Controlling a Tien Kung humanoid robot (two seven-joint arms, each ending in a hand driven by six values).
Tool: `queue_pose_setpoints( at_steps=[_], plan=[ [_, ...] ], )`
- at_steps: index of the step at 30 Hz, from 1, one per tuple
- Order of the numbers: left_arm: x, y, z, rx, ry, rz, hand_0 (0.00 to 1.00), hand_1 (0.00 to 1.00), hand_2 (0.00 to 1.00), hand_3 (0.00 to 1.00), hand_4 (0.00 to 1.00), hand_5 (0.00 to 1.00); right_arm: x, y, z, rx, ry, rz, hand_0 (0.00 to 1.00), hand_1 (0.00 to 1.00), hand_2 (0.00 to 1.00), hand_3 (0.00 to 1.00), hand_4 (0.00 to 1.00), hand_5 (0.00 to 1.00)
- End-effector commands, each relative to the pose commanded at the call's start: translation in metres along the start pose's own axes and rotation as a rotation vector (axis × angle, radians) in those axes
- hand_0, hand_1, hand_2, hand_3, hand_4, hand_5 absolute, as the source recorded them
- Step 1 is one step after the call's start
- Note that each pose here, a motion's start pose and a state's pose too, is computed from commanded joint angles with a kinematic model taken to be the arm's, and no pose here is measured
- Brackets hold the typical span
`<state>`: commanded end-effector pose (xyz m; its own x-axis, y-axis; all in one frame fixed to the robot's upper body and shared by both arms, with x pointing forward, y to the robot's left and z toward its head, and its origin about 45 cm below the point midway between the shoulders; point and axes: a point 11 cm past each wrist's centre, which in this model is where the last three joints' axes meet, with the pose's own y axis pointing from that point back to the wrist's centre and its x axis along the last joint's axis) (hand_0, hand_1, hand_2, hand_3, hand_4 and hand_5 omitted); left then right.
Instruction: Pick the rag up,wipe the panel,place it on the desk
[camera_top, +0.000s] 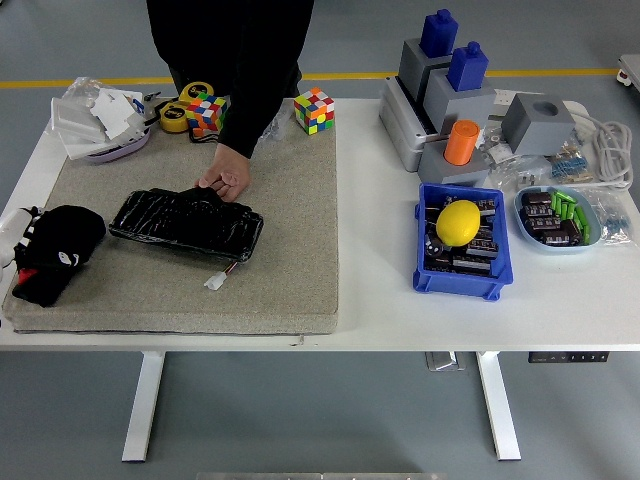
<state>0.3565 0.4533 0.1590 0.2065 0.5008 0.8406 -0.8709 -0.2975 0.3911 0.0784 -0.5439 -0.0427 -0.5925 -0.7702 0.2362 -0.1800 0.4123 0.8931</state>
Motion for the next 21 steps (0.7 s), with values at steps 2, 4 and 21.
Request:
queue_pose_setpoints(
  at_steps=[2,4,21],
  plan=[
    [-0.0004,0.0001,0.0010,-0.008,0.009,0.002,0.357,0.426,0.490,0.578,0.786,0.077,0.0001,0.0000,0.0002,0.000,-0.001,0.000,0.726,0.672,0.683,0.608,0.998,0.557],
    [0.0002,-0.0001,0.0016,-0.016,0.011,0.009,0.357,0.426,0.490,0.578,0.786,0.077,0.0004,0.0000,0.0004,-0.001,0.001,0.000,0.726,0.672,0.683,0.608,0.998,0.557],
    [-0.0019,-0.0006,0.0064,-0.032,-0.006,0.012,0.303,0.319,0.450,0.571,0.614,0.055,0.0002,0.0002,-0.0022,0.003,0.002,-0.001,0.726,0.673,0.683,0.609,0.998,0.559]
  ],
)
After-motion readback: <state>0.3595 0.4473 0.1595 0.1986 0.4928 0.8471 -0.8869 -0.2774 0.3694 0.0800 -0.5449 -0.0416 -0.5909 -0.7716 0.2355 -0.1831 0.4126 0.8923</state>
